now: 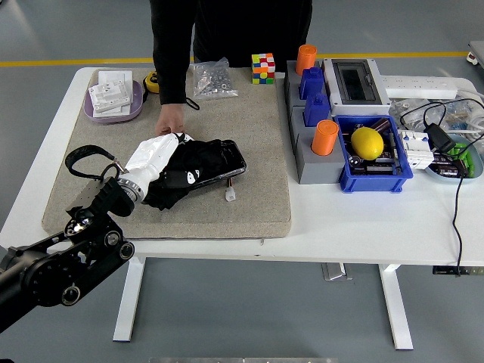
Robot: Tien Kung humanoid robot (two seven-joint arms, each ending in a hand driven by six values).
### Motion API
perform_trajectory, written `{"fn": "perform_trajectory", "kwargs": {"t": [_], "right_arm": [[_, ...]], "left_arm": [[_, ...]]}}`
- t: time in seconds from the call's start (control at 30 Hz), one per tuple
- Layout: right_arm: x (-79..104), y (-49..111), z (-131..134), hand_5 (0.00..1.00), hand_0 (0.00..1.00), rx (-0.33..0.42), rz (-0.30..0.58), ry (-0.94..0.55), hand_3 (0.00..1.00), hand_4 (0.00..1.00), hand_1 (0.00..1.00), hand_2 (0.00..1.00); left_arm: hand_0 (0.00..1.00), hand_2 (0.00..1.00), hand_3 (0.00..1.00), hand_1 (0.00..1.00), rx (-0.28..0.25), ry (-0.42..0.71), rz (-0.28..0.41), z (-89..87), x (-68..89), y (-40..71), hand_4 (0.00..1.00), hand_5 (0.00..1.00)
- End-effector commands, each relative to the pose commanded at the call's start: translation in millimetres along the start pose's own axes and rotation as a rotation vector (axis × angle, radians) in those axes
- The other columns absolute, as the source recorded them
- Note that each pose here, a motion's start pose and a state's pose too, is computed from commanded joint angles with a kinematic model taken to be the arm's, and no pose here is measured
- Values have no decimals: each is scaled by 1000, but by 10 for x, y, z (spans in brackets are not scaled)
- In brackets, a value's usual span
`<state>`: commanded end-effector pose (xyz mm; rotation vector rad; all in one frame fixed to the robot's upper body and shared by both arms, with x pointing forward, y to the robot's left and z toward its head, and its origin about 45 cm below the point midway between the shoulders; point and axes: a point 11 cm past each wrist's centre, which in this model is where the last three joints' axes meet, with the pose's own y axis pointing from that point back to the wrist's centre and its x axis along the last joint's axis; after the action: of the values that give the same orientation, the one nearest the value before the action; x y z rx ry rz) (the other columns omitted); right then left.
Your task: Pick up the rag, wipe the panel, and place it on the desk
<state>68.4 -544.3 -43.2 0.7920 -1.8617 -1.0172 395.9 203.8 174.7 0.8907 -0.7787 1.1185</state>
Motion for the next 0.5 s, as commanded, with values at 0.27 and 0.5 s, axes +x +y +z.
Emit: {"fn": "perform_trajectory", "kwargs": {"t": [0.27,0.5], "right_arm": [[-14,-3,22,700,689,-8,-8,13,616,998,456,640],[-24,-5,40,699,689,-14,-12,20,617,998,456,641]], "left_arm": [[222,448,294,127,-5,-11,-19,83,-41,-86,2,2],[222,447,294,127,-24,-31,-47,224,-119,-168,2,2]]}}
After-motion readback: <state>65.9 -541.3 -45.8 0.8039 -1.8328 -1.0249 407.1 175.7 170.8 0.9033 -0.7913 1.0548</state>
